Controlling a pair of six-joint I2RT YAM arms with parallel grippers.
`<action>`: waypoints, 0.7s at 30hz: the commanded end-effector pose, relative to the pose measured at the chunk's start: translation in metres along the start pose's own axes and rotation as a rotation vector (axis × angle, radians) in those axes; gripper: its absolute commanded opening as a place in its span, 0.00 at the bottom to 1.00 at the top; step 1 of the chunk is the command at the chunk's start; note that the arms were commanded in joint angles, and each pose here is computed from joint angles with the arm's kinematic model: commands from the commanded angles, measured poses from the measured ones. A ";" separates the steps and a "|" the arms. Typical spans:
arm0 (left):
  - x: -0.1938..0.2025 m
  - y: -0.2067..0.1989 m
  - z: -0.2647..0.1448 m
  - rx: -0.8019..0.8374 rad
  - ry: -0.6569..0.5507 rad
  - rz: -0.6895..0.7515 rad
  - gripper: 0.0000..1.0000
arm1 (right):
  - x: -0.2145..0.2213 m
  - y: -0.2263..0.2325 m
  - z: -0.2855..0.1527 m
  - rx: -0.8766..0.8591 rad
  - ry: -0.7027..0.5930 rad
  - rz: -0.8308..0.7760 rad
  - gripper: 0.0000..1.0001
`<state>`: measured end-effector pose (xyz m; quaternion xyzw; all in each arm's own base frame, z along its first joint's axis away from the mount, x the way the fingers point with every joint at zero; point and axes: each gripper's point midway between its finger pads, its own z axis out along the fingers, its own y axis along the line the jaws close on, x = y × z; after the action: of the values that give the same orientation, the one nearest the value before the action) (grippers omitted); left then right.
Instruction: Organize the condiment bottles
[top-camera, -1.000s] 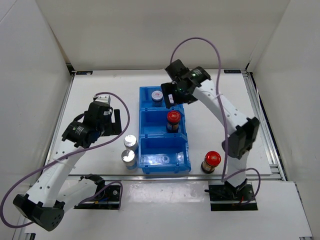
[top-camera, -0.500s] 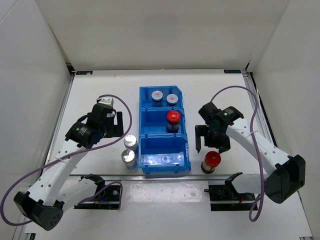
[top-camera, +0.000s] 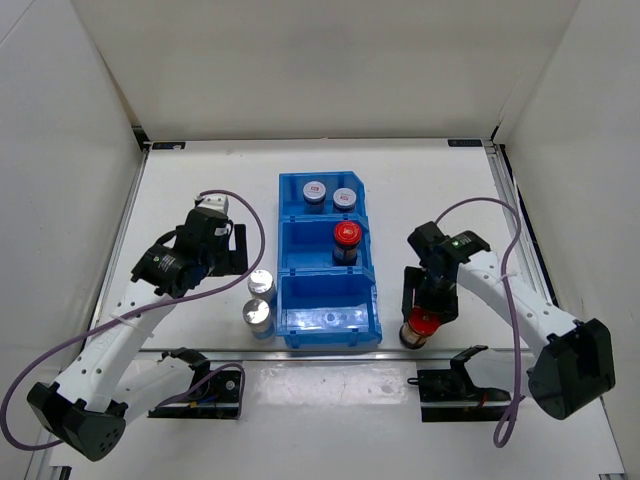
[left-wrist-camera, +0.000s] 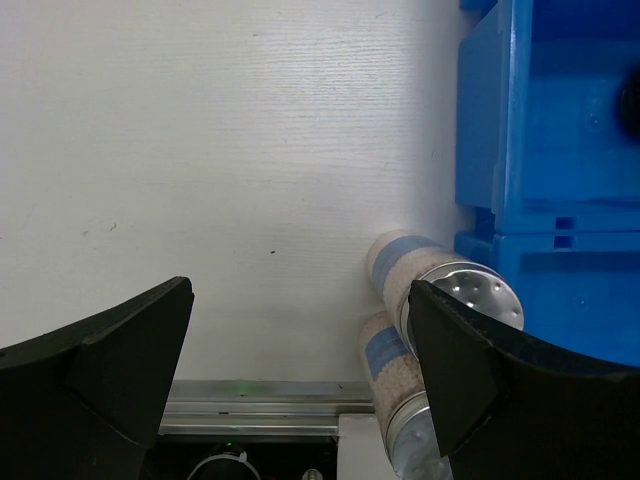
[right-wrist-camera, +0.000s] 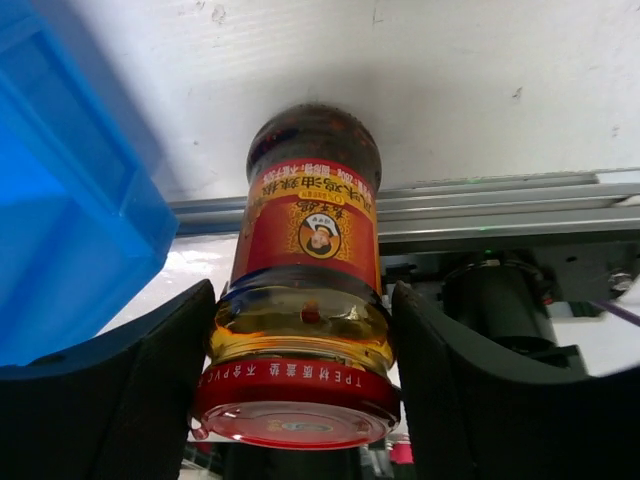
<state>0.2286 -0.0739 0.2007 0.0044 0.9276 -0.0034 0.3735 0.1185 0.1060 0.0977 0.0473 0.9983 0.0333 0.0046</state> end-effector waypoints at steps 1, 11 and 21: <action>-0.006 0.005 -0.003 -0.019 -0.034 -0.003 1.00 | 0.008 0.007 -0.003 -0.060 0.002 0.053 0.55; -0.003 0.008 -0.006 -0.046 -0.024 -0.054 1.00 | -0.049 0.017 -0.116 -0.091 -0.326 -0.003 0.00; -0.001 0.010 -0.006 -0.050 -0.039 -0.080 1.00 | -0.127 0.170 -0.207 -0.286 -0.561 -0.436 0.00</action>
<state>0.2256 -0.0684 0.2041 -0.0297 0.9243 -0.0011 0.3806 0.2459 0.2003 0.3052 -0.0769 0.9495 0.1310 0.2746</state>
